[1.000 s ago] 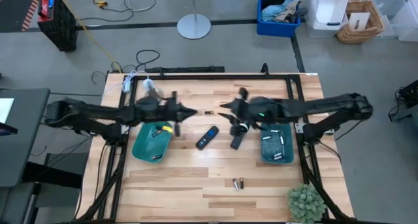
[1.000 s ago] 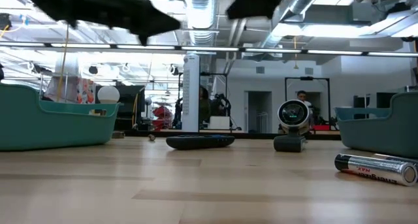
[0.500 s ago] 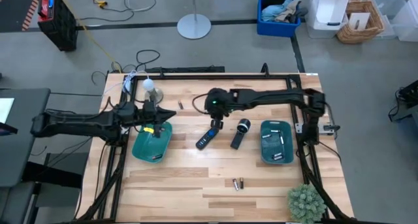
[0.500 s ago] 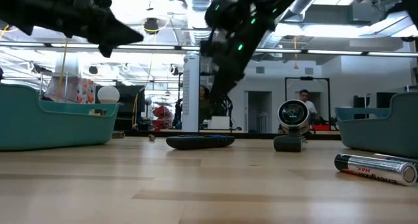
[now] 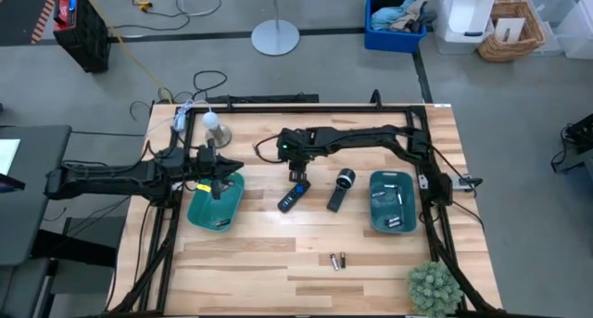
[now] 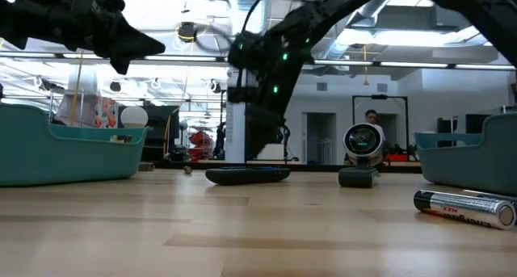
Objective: Sort batteries
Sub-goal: Put the brown battery into the green bin
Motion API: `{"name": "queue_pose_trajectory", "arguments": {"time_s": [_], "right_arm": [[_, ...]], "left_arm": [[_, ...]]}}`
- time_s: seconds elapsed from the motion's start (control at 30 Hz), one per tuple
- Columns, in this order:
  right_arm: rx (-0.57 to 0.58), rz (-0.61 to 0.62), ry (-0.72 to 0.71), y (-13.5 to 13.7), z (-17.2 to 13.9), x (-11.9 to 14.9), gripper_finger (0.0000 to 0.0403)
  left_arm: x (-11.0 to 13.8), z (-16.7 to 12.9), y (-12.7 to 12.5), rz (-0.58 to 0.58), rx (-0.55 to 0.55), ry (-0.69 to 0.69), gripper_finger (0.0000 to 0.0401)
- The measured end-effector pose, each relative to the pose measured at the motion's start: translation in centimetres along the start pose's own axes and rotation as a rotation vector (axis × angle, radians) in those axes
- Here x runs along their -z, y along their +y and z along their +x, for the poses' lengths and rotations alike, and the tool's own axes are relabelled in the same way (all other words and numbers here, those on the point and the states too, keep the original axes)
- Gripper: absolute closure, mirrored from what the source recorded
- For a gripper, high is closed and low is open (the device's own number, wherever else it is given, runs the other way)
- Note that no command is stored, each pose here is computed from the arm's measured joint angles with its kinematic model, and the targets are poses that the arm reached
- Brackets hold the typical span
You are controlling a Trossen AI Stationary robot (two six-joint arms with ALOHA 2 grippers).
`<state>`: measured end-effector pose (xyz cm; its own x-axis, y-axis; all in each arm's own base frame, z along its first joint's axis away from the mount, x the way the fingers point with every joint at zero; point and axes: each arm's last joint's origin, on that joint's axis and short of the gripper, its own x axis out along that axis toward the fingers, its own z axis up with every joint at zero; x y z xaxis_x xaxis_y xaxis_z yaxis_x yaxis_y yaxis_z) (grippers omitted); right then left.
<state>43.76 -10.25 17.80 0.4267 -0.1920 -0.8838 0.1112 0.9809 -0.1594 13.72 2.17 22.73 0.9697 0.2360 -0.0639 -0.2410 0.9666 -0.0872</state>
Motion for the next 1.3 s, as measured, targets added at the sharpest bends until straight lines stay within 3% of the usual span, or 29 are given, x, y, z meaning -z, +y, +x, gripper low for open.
{"name": "queue_pose_trajectory", "arguments": {"time_s": [0.2,0.43,1.3], "right_arm": [[0.002,0.02,0.097,-1.3,2.7,1.1,0.0194],[0.016,0.039,0.121,-2.1,3.6,1.6,0.0199],[0.044,0.132,0.105,-1.8,4.5,1.5,0.0337]], "left_arm": [[0.1,-0.9,0.1,-0.003,-0.005,-0.042,0.0397],[0.3,-1.3,0.3,-0.004,-0.025,-0.056,0.0397],[0.4,-1.3,0.4,0.017,-0.036,-0.047,0.0397]]}}
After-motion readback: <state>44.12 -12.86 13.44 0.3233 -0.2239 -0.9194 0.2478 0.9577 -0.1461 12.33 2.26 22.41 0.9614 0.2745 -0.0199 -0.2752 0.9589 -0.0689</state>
